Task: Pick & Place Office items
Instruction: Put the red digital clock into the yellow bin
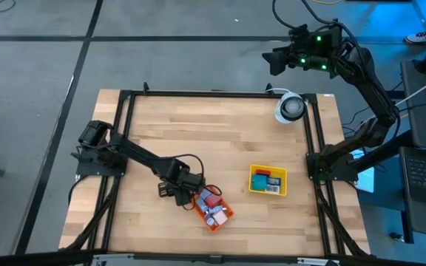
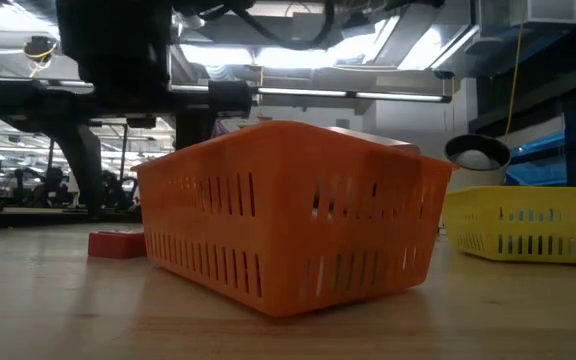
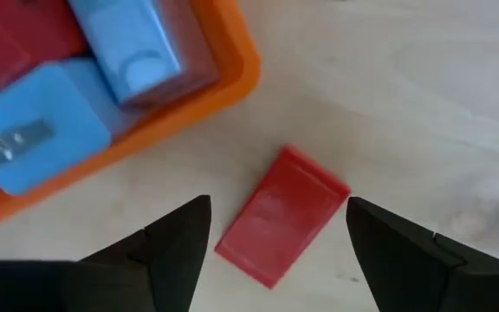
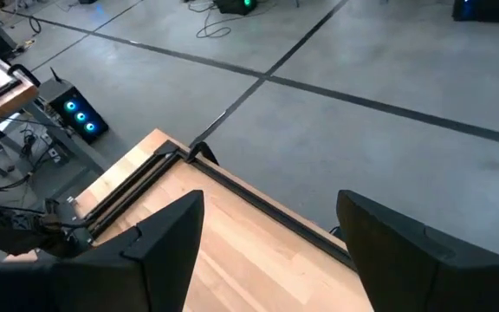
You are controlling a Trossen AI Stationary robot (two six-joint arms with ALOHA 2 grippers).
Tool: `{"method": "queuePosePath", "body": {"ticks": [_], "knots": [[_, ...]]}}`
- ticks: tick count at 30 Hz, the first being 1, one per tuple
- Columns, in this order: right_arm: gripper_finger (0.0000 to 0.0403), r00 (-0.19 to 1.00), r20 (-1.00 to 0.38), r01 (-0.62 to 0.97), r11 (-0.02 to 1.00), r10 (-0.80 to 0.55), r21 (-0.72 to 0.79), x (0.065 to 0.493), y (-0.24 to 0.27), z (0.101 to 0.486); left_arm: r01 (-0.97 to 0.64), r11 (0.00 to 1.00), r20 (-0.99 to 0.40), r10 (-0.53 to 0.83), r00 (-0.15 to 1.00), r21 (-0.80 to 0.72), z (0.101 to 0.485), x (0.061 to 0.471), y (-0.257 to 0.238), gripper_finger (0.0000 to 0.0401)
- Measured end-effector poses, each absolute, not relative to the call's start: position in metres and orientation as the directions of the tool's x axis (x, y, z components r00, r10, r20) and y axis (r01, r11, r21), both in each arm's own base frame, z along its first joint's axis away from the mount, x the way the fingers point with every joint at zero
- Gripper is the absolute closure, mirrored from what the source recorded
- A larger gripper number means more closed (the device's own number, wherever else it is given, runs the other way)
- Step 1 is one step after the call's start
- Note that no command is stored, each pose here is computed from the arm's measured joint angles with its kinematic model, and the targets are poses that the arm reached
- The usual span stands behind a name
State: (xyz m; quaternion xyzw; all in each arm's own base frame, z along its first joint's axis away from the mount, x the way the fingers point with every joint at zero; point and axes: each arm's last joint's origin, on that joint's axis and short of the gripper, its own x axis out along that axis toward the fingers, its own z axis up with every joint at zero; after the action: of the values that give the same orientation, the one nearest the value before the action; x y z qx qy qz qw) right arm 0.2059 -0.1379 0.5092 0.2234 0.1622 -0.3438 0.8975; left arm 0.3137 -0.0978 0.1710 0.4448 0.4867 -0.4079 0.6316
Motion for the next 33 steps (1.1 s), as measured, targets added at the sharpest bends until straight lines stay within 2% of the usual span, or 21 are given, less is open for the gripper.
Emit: {"method": "queuePosePath", "body": {"ticks": [5, 17, 21, 27, 33], "knots": [[0.0133, 0.734, -0.433, 0.667, 0.676, -0.523, 0.313, 0.214, -0.133, 0.509, 0.965, 0.225, -0.985, -0.075, 0.154, 0.134, 0.158, 0.316, -0.099, 0.0134], [0.0133, 0.759, -0.432, 0.636, 0.698, -0.487, 0.329, 0.224, -0.122, 0.508, 0.973, 0.226, -0.997, -0.055, 0.062, 0.048, 0.131, 0.322, -0.094, 0.0137], [0.0133, 0.765, -0.432, 0.627, 0.704, -0.478, 0.332, 0.225, -0.120, 0.508, 0.968, 0.247, -0.996, -0.062, 0.056, 0.039, 0.129, 0.323, -0.092, 0.0161], [0.0133, 0.766, -0.430, 0.622, 0.719, -0.477, 0.310, 0.226, -0.119, 0.508, 0.953, 0.296, -0.995, -0.063, 0.084, 0.062, 0.128, 0.325, -0.091, 0.0240], [0.0134, 0.766, -0.430, 0.618, 0.732, -0.478, 0.288, 0.226, -0.119, 0.508, 0.917, 0.394, -0.996, -0.041, 0.083, 0.060, 0.129, 0.325, -0.089, 0.0246]]}}
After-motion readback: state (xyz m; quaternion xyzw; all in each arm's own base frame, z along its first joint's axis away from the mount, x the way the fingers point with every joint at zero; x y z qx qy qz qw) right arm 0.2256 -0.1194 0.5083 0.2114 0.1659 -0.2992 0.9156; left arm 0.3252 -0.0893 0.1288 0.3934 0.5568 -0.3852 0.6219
